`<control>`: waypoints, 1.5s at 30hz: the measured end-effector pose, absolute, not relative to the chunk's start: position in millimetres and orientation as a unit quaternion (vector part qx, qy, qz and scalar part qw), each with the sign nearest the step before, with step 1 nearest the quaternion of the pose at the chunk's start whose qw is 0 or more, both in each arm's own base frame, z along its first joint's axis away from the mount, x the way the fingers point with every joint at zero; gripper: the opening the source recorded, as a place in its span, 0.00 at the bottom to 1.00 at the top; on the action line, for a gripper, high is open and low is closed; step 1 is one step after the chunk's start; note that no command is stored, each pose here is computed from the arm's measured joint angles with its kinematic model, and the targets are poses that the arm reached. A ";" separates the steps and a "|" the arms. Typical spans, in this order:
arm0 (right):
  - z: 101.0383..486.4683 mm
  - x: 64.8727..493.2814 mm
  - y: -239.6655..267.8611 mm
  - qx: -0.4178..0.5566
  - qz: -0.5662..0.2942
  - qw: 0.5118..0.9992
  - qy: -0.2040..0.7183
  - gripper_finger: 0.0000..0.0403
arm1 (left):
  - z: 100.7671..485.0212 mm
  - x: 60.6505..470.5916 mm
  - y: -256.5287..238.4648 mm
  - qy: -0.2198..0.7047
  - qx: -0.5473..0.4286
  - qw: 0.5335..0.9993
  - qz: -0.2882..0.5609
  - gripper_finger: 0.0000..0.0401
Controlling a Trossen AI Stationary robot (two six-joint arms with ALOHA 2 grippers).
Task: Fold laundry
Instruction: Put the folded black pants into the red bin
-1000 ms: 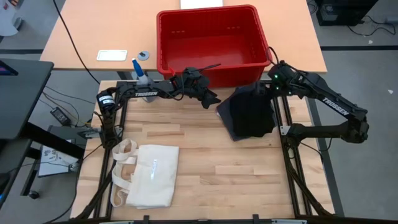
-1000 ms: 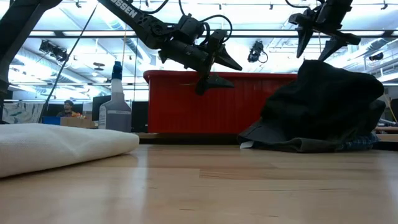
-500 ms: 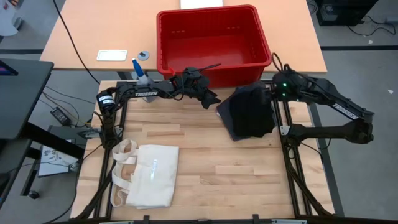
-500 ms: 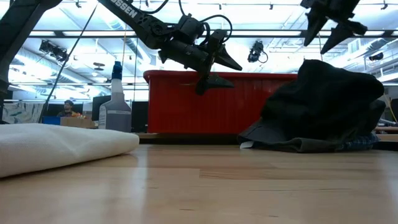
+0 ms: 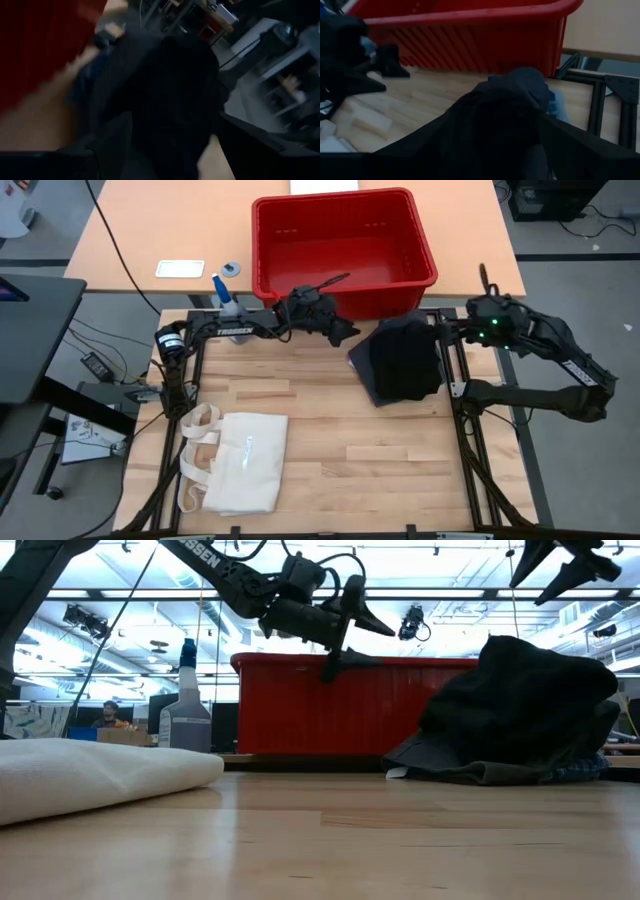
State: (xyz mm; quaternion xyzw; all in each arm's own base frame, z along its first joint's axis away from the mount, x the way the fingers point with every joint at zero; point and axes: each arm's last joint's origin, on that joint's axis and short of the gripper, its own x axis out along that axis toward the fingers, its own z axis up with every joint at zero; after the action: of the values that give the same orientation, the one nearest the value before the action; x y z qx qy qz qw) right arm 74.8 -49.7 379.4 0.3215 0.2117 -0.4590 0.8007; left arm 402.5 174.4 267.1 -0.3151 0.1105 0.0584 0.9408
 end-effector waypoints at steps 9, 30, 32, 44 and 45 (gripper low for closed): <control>382.0 65.2 -45.8 0.322 -0.474 0.799 0.185 0.74 | 286.2 389.6 173.1 0.128 -0.424 0.895 -0.045 0.72; 382.2 64.1 -46.4 0.317 -0.489 0.793 0.178 0.74 | 432.6 205.6 105.1 0.105 -0.219 0.938 0.247 0.72; 382.3 63.9 -46.6 0.317 -0.494 0.791 0.174 0.74 | 441.0 197.7 100.7 0.073 -0.239 0.937 0.244 0.72; 382.6 63.2 -47.3 0.320 -0.510 0.782 0.162 0.74 | 424.7 173.4 83.9 0.196 -0.249 0.919 0.233 0.72; 382.5 63.2 -47.3 0.322 -0.509 0.781 0.162 0.74 | 422.7 168.5 81.4 0.213 -0.247 0.916 0.235 0.72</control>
State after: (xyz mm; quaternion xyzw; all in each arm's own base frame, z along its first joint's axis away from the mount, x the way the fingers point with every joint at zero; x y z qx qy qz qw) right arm 63.2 -47.3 382.5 0.3224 0.1617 -0.5093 0.7814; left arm 168.5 81.4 422.7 -0.2474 0.2130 0.2346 0.9156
